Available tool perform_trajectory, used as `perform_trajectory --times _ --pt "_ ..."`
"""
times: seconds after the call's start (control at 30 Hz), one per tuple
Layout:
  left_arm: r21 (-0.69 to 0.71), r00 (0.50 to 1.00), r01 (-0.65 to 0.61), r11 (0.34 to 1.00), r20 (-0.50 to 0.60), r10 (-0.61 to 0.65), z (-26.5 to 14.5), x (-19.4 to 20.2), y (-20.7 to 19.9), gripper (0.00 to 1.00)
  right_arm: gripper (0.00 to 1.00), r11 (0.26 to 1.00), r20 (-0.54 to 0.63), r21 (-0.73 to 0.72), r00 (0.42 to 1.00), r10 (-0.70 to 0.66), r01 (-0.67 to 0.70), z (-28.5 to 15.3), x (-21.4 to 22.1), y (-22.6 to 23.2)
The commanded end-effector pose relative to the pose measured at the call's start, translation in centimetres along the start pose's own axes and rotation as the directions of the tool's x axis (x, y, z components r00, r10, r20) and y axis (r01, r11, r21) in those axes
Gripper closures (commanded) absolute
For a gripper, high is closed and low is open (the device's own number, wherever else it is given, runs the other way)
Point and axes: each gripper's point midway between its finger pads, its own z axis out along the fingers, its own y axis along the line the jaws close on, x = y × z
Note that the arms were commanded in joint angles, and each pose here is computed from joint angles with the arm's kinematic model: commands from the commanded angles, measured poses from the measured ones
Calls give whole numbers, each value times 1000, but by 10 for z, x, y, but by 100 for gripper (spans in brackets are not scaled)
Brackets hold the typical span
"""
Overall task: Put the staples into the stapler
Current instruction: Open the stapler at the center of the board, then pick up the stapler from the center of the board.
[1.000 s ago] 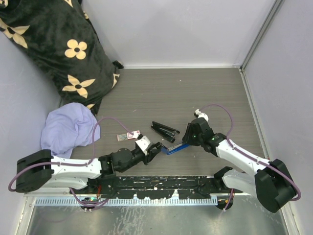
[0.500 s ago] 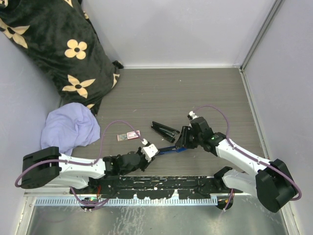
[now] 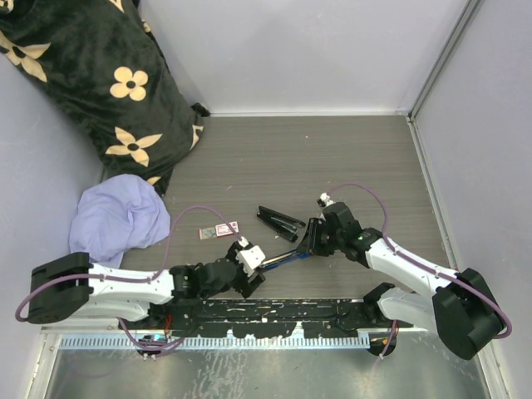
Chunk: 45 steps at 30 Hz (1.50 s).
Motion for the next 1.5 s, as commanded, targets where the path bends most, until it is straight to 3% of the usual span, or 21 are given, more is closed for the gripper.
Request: perform_trajectory --times 0.0,0.17,0.4,0.6,0.8,1.07,1.2,1.47 --pt "-23 997 58 998 53 -56 -13 -19 4 19 67 999 66 -42 998 -18 21 -4 -17 14" --pt "-16 991 109 994 82 -107 -36 -27 10 1 62 998 108 -33 993 -53 57 -15 -32 22" --pt "-56 957 251 966 166 -239 -71 -84 44 2 50 983 160 -11 971 -179 183 -27 -62 38" --pt "-88 928 368 926 94 -360 -61 -123 82 2 49 928 122 103 922 -369 358 -10 -92 43" --pt "-67 878 457 887 193 -438 -73 -185 112 2 50 854 30 227 872 -488 469 7 -113 29" --pt "19 785 604 797 156 -599 -113 -200 145 2 48 819 -38 251 850 -525 516 25 -120 21" --pt "20 805 582 813 127 -580 -131 -202 149 2 47 817 -50 241 848 -528 523 29 -123 19" --pt "-10 895 426 905 150 -420 -141 -205 157 2 48 819 -95 126 829 -551 559 42 -107 28"
